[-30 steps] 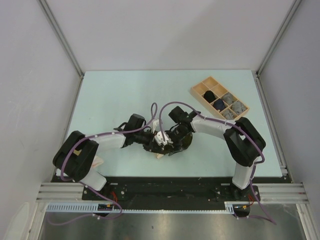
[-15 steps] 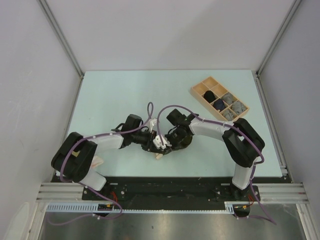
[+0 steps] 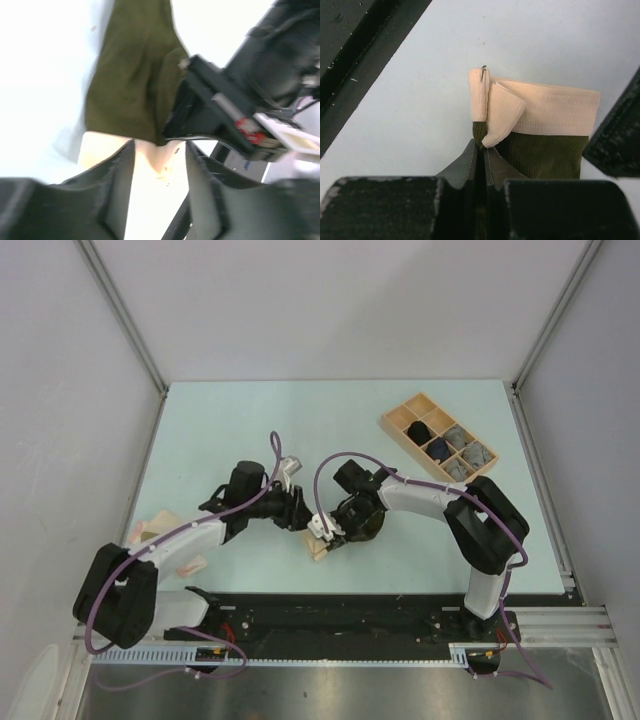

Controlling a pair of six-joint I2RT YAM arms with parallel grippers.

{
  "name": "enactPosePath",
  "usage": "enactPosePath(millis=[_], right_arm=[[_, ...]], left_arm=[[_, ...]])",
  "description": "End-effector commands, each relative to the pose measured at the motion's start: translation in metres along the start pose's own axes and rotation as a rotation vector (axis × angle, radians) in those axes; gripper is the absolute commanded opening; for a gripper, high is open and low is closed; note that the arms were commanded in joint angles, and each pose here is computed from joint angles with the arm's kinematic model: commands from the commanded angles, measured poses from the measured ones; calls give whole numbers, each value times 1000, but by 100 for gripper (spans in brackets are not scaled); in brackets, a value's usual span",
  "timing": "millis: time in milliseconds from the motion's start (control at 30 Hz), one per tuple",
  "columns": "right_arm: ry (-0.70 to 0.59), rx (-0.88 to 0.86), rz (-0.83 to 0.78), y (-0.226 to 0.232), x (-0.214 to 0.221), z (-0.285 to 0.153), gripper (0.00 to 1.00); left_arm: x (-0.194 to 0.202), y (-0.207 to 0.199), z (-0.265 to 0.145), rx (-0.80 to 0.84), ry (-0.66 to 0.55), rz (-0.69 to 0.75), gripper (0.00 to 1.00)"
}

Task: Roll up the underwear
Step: Fold the underwear at the center of the board.

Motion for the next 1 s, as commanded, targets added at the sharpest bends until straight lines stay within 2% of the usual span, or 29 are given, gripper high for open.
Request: enactPosePath(millis=[0,200,367,667,967], right_arm=[[-19,-29,-22,7,-3,0,1],[-24,-25,-16,6,-4,-1,0],[-38,-16,-1,4,-5,-3,0],[-88,8,32,0,-10,-13,0],[-130,54,99,-19,-22,-22,0]], left_arm=[[12,15,4,-72,52,-55,41],[28,17,18,-50,117,-85,25],[45,20,25,-78,182,-89,17],[81,28,36,-151,290,-139,8],[91,28,40,-166,306,-139,7]])
Point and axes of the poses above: each gripper's point midway between its finger pads, its own z axis out along the fingers, its own y axis along the line the jaws close on, x = y × z, the point moved 2 cm from there along -z, back along the fingers, and after that the axes turned 9 degrees about z, right-handed, at the moved point
